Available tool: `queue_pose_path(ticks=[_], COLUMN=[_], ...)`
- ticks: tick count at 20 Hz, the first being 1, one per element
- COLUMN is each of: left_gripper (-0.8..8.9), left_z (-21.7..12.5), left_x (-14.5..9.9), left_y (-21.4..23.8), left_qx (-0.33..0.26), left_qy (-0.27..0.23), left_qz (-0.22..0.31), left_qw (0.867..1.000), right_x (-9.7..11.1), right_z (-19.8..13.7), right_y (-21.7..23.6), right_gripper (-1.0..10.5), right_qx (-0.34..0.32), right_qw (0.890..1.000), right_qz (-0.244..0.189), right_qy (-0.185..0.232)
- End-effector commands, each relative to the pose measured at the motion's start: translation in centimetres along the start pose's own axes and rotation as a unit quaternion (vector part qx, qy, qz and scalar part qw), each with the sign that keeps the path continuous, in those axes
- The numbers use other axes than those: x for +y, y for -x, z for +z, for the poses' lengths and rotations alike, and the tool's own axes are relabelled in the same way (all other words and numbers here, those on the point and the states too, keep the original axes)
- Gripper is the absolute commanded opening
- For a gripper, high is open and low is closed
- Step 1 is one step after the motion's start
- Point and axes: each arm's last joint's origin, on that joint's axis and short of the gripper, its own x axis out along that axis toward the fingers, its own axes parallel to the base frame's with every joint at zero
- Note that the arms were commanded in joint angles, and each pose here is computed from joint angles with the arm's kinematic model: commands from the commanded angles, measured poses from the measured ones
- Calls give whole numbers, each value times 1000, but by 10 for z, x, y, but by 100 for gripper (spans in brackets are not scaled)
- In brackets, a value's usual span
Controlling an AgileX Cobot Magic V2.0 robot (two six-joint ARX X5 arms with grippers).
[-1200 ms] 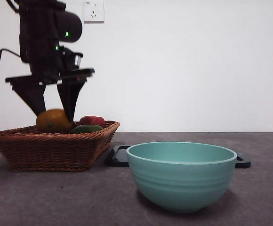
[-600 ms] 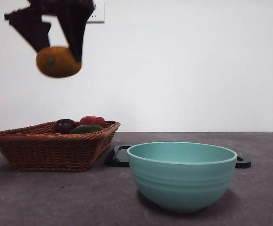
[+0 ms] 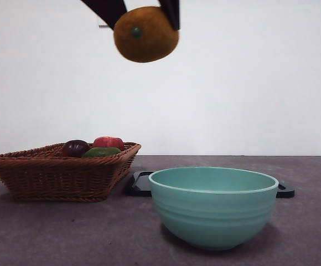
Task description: Pick up the wifruite, put it on the bowl, pick up the plate, put it on desk
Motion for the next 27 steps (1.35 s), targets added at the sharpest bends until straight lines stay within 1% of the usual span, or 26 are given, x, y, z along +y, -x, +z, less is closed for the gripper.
queue_pose_path(ticks=[1,2,5,7,14,17,21,27], left_gripper=[244,244,244,244,244,244,245,244], left_z=[5,5,7,10,18,19,17,15], left_x=[-15,-20,-31,-35,-39,-39,-39,-38], left_y=[-12,-19,-47,-68,-127,-144,-164,-180], left_qx=[9,17,50,64,92,96,119,126], left_qy=[-7,-11,0,-1,11,17,24,20], left_qz=[-7,-7,-1,3,15,17,27,51], left_qw=[1000,1000,999,998,996,995,992,991], right_x=[2,2,2,2,2,2,2,2], right_z=[1,1,2,2,2,2,2,2], right_y=[4,4,4,4,4,4,4,4], right_gripper=[674,674,674,674,674,674,674,674], right_qx=[-4,-5,-6,-6,-6,-6,-6,-6], right_qw=[1000,1000,1000,1000,1000,1000,1000,1000], right_qz=[2,2,2,2,2,2,2,2], right_qy=[9,9,10,10,13,16,18,18])
